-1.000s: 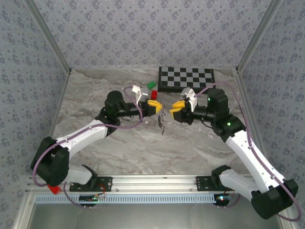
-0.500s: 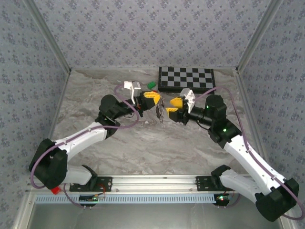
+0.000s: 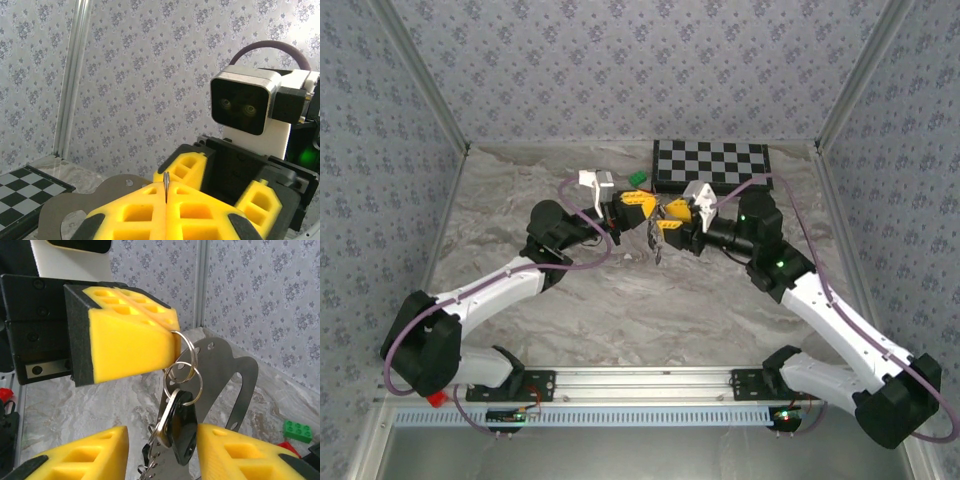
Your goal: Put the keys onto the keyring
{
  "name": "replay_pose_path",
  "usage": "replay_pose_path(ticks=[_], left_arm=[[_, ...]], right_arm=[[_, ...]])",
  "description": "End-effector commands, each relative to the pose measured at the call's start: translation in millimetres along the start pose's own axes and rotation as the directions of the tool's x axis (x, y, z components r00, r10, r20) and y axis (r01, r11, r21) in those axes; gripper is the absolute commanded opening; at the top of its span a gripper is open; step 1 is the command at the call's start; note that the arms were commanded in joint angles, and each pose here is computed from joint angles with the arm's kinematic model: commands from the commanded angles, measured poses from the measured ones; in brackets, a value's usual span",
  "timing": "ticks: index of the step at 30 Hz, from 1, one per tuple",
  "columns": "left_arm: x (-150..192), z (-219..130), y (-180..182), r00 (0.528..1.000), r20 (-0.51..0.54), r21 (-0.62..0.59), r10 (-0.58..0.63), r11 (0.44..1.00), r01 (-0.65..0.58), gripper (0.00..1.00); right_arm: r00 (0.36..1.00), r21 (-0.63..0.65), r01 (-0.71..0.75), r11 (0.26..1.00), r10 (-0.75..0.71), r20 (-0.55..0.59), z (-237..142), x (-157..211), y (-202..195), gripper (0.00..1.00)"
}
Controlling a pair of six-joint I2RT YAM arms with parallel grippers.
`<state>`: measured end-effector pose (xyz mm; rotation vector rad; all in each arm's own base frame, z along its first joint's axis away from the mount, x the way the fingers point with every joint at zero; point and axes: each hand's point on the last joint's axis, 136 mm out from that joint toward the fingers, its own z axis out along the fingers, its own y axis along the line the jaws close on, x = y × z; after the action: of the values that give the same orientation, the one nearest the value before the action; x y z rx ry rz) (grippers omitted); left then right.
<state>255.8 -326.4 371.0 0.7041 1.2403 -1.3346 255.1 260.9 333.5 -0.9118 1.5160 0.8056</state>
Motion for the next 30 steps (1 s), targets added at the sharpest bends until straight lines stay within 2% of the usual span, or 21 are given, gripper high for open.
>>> replay_pose_path(ticks=[1,3,7,10,11,26,27,30], left_arm=[[-23,-2,-21,0.997,0.062,0.054,0.051,0.997,-0.055,0.0],[-23,-2,-21,0.997,0.061,0.053,0.053,0.997,-0.056,0.0],[-25,-4,-23,0.996,0.061,0.052,0.063,0.996,-0.066,0.0],[-25,-4,-24,0.996,0.061,0.054,0.063,0.996,-0.066,0.0],[-26,-4,-25,0.996,0.065,0.055,0.064,0.996,-0.067,0.0],[-30,-4,-25,0.994,0.094,0.066,0.051,0.996,-0.057,0.0],[-29,-3,-25,0.994,0.093,0.068,0.048,0.996,-0.055,0.0],[-27,-3,-23,0.995,0.092,0.057,0.047,0.997,-0.052,0.0]], right_arm=[[0.998,0.022,0.046,0.999,-0.047,0.04,1,-20,-3,0.27],[0.998,0.027,0.049,0.998,-0.05,0.036,1,-19,-5,0.18],[0.998,0.029,0.05,0.998,-0.051,0.029,-1,-14,-5,0.12],[0.998,0.026,0.053,0.998,-0.054,0.019,-2,-11,-4,0.01],[0.999,0.02,0.052,0.998,-0.052,0.013,-2,-9,-3,0.0],[0.99,-0.13,0.053,0.99,-0.069,-0.119,4,18,24,0.01],[0.991,-0.125,0.057,0.991,-0.072,-0.116,4,16,23,0.03],[0.991,-0.097,0.053,0.994,-0.064,-0.116,2,15,20,0.17]])
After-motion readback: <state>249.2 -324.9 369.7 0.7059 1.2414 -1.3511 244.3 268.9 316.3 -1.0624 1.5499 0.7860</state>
